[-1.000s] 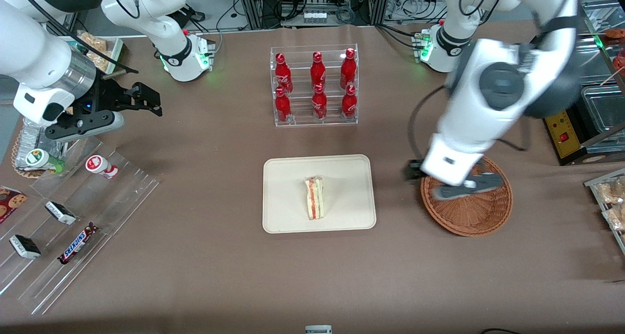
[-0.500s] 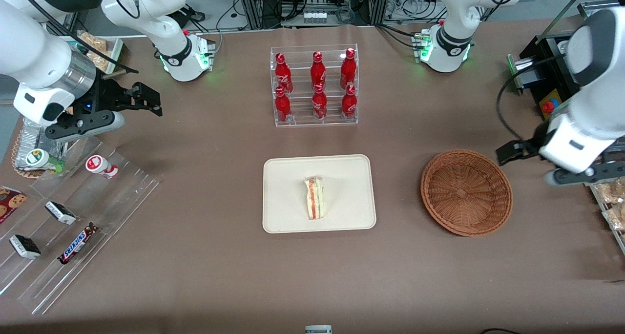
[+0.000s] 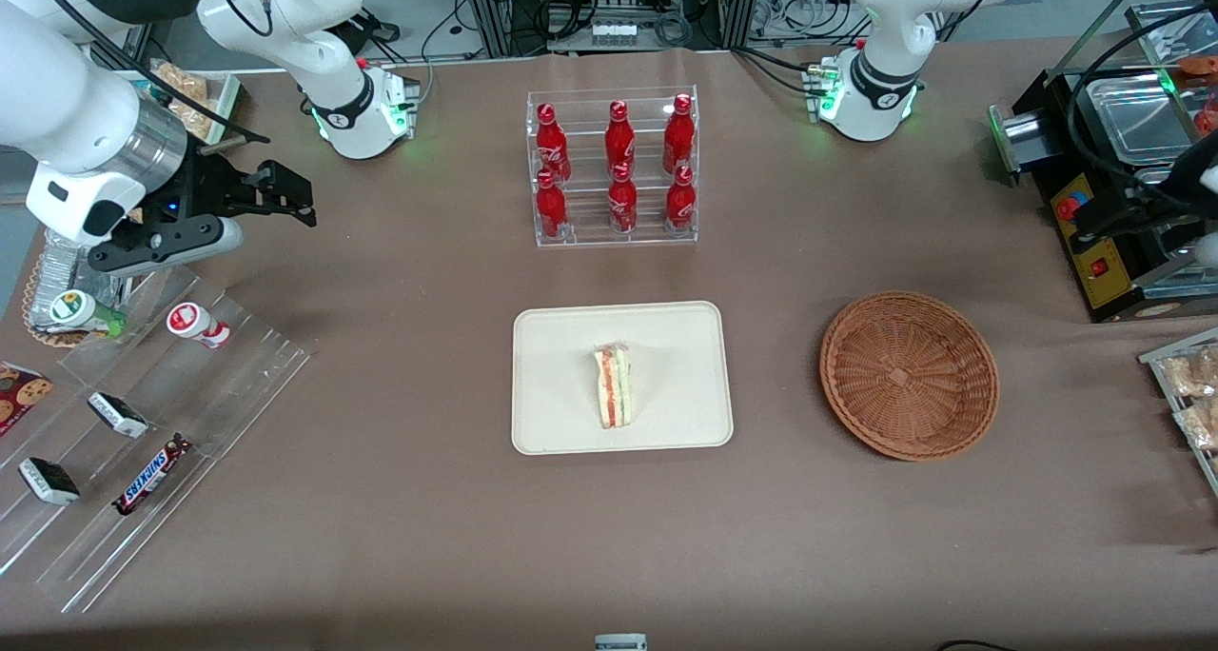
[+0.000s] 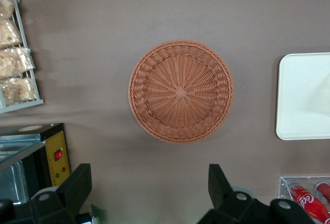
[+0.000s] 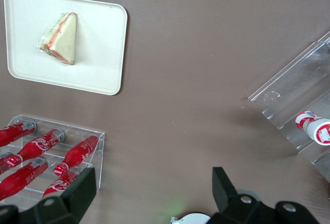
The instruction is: Place sandwich from basket to tray
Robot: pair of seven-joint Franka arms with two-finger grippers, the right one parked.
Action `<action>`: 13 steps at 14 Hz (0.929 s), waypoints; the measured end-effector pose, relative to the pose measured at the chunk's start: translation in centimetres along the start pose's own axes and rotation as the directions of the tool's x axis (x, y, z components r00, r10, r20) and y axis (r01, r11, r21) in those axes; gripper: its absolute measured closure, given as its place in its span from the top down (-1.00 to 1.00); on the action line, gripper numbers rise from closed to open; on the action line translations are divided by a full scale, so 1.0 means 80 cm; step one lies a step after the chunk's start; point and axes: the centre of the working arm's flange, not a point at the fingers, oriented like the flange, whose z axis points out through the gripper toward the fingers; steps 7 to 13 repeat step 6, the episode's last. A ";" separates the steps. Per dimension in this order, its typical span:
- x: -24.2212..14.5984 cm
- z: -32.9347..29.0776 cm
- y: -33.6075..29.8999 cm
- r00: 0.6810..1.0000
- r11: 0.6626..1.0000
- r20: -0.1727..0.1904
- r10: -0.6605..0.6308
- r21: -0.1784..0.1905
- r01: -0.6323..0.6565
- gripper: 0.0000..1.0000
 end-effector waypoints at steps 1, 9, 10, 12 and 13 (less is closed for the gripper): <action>0.003 0.002 0.000 1.000 1.000 -0.011 0.009 0.001 -0.009 1.00; 0.012 0.025 0.011 0.999 1.000 0.014 0.031 -0.001 -0.031 1.00; 0.012 0.025 0.011 0.999 1.000 0.014 0.031 -0.001 -0.031 1.00; 0.012 0.025 0.011 0.999 1.000 0.014 0.031 -0.001 -0.031 1.00; 0.012 0.025 0.011 0.999 1.000 0.014 0.031 -0.001 -0.031 1.00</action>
